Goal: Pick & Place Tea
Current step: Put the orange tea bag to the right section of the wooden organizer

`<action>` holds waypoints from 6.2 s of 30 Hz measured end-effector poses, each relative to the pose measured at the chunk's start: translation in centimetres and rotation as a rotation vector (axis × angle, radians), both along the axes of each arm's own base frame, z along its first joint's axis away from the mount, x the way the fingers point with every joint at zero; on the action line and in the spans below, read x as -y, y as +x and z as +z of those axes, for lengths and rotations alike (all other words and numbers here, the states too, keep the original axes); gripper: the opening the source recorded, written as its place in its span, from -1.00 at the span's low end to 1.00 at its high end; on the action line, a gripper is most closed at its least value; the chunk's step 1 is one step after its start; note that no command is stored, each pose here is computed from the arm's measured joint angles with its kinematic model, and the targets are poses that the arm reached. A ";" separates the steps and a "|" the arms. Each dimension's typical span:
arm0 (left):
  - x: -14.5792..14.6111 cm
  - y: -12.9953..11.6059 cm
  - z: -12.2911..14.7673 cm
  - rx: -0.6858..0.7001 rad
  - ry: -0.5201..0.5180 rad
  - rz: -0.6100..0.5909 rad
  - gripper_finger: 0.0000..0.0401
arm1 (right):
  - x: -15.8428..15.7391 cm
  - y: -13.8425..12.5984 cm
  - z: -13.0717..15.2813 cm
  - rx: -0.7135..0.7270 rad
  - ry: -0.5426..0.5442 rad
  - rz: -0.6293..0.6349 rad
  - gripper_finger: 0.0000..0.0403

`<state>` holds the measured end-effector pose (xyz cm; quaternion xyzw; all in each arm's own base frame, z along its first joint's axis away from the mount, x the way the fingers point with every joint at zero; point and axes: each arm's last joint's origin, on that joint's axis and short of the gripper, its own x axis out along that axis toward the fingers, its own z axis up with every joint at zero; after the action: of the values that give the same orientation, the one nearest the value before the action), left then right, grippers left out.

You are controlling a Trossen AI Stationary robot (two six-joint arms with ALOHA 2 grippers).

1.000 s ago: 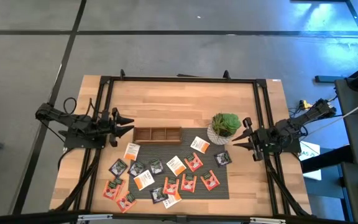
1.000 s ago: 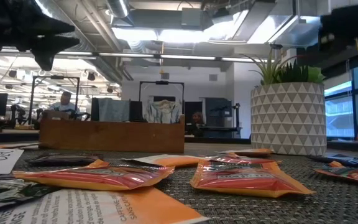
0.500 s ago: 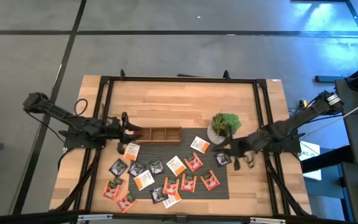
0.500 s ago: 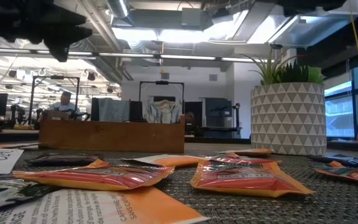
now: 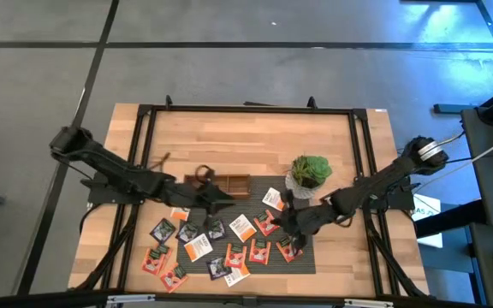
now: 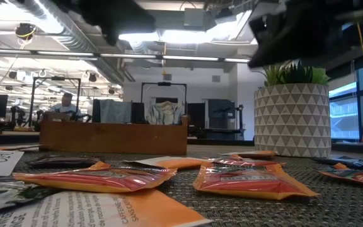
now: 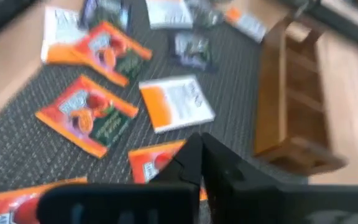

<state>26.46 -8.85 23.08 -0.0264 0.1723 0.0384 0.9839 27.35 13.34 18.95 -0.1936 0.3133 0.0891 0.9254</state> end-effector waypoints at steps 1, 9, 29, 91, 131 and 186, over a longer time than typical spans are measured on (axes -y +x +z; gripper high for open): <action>0.3 0.7 -0.2 -0.012 0.002 -0.004 -0.67 | -0.2 0.3 -0.5 -0.019 0.008 -0.002 -0.97; 1.4 4.8 -2.1 -0.083 0.011 0.011 -0.77 | -0.9 1.5 -3.4 -0.115 0.082 -0.079 -0.91; 0.2 9.3 -7.5 -0.109 -0.119 -0.042 -0.78 | -1.2 1.8 -7.2 -0.245 0.113 -0.123 -0.90; -0.8 9.5 -8.7 -0.160 -0.559 0.146 -0.24 | -1.3 1.5 -7.8 -0.316 0.146 -0.097 -0.90; 1.0 12.9 -10.4 -0.298 -0.547 0.113 -0.48 | -1.2 1.5 -7.9 -0.318 0.146 -0.099 -0.90; -5.6 2.2 4.4 -0.509 0.093 0.063 -0.98 | 1.4 0.6 -0.7 -0.158 0.160 -0.068 -0.41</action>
<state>28.71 -3.27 27.51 0.0239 0.4117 0.0821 0.9073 27.97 11.95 18.30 -0.1010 0.3835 0.0975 0.9128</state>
